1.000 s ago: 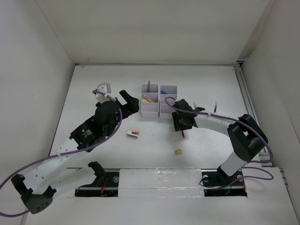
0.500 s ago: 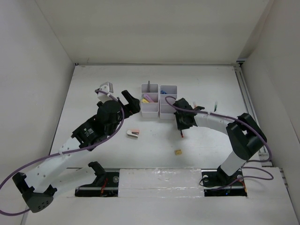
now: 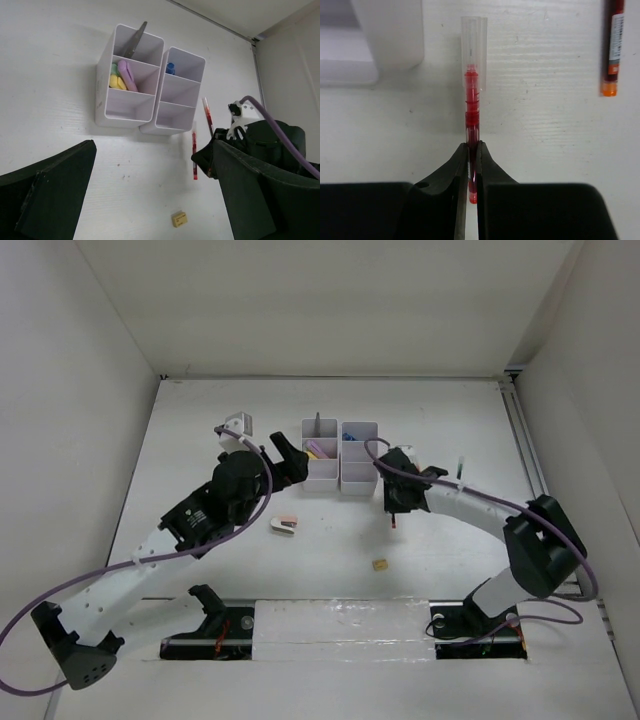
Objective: Sort the stationery into containers
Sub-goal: Pick up the pen from the center of the board.
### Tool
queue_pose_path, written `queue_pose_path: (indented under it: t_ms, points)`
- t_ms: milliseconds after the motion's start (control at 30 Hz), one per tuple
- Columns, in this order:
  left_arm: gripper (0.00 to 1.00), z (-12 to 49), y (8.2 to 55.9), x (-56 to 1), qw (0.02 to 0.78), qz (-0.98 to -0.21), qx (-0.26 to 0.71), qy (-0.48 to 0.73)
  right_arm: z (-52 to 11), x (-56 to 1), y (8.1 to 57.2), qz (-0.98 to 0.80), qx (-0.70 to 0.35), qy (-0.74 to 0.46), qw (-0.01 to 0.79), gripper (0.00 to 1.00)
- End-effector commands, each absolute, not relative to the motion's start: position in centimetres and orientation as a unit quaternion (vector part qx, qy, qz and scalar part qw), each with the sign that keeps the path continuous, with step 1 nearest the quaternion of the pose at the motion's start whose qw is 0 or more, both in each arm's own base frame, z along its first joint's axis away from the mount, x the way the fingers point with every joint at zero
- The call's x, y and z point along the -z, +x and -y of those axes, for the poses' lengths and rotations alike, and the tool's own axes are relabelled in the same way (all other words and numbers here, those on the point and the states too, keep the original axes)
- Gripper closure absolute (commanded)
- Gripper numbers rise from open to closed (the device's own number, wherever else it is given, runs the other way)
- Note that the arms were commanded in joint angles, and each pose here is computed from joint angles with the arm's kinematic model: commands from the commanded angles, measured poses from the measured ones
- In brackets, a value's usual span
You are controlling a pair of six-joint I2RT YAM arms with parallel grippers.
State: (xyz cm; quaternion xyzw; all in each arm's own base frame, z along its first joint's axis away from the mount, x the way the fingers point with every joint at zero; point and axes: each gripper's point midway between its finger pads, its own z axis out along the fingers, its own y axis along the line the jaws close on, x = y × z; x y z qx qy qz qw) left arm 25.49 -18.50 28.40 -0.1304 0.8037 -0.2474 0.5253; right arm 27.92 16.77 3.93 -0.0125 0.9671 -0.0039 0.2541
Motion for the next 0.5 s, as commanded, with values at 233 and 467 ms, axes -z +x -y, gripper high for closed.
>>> queue_pose_path:
  t_ms: [233, 467]
  points:
    - [0.0, 25.0, 24.4, -31.2, 0.511, -0.767, 0.388, -0.019, -20.9, -15.3, 27.1, -0.906, -0.1, -0.033, 0.41, 1.0]
    - [0.0, 29.1, 24.0, -30.4, 0.478, -0.758, 0.442, 0.049, -25.7, -22.0, 22.7, -0.83, -0.284, -0.07, 0.474, 1.0]
